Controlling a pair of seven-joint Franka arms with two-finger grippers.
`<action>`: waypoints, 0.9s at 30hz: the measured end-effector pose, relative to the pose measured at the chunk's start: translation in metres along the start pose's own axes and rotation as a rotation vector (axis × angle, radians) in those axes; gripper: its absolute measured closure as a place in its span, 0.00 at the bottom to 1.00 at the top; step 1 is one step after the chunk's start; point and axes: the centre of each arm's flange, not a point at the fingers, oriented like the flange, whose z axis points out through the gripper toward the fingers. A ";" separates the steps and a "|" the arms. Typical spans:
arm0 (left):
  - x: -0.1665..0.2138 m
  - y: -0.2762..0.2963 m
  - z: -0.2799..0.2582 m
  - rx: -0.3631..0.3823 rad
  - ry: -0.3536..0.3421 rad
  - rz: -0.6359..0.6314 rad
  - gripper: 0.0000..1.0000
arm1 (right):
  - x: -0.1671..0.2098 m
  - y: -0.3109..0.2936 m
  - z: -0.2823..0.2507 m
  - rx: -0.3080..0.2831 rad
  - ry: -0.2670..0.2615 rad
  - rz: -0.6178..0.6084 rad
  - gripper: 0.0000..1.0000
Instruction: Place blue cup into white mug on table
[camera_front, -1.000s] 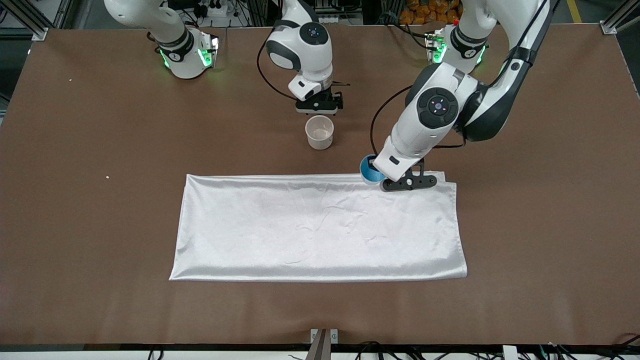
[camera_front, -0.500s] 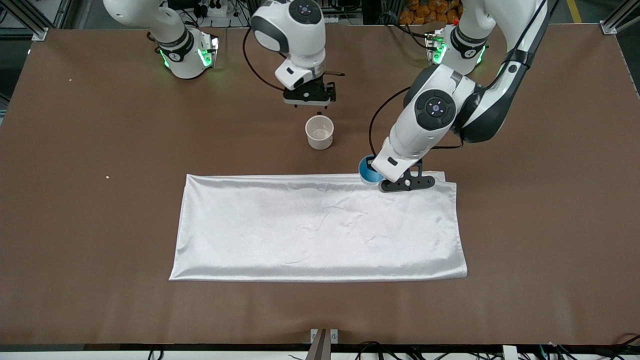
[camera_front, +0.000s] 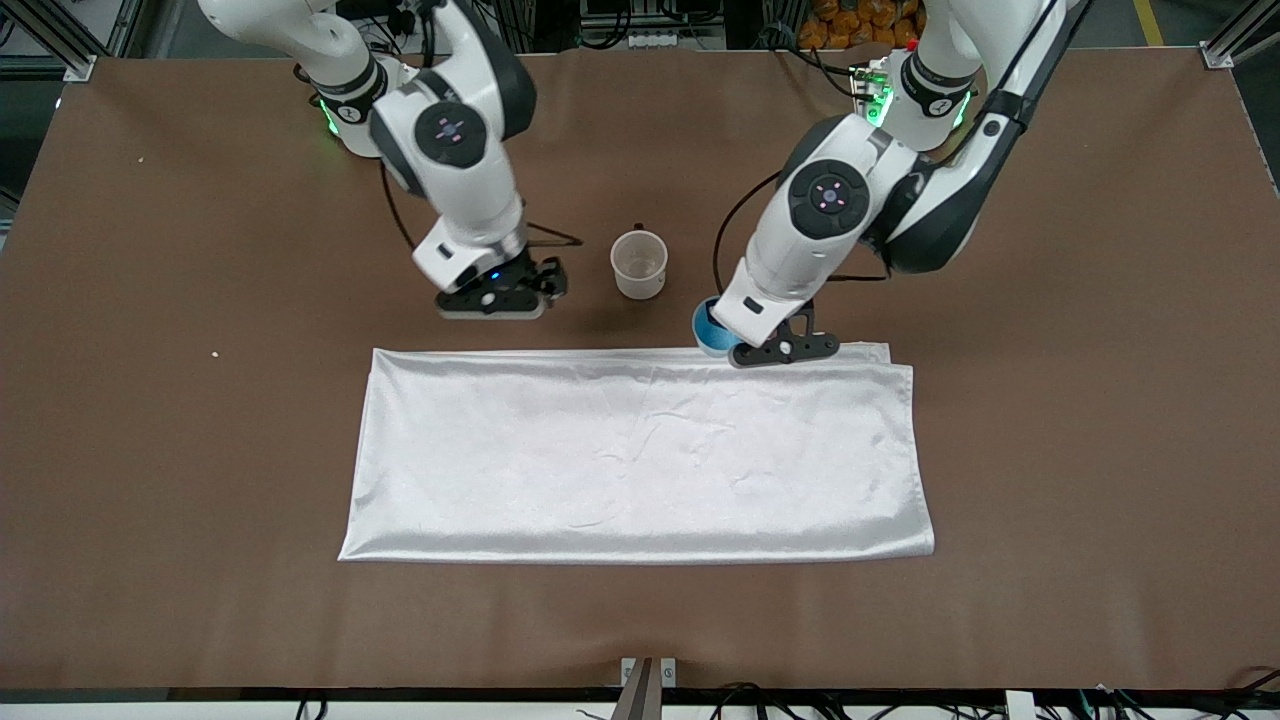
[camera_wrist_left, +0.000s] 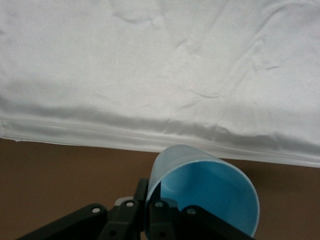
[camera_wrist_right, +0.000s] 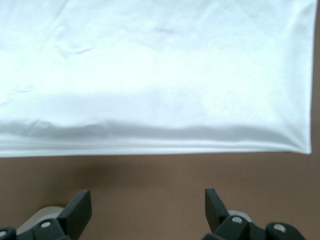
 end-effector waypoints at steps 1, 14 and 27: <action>-0.005 0.006 0.001 -0.002 0.002 -0.003 0.96 | 0.006 0.009 0.001 -0.002 -0.001 -0.003 0.00; -0.086 0.082 0.037 0.051 0.068 -0.039 0.96 | 0.062 0.113 -0.013 -0.019 -0.027 -0.051 0.00; -0.139 0.109 0.065 0.099 0.041 -0.043 0.96 | 0.106 0.234 -0.067 -0.026 -0.079 -0.078 0.00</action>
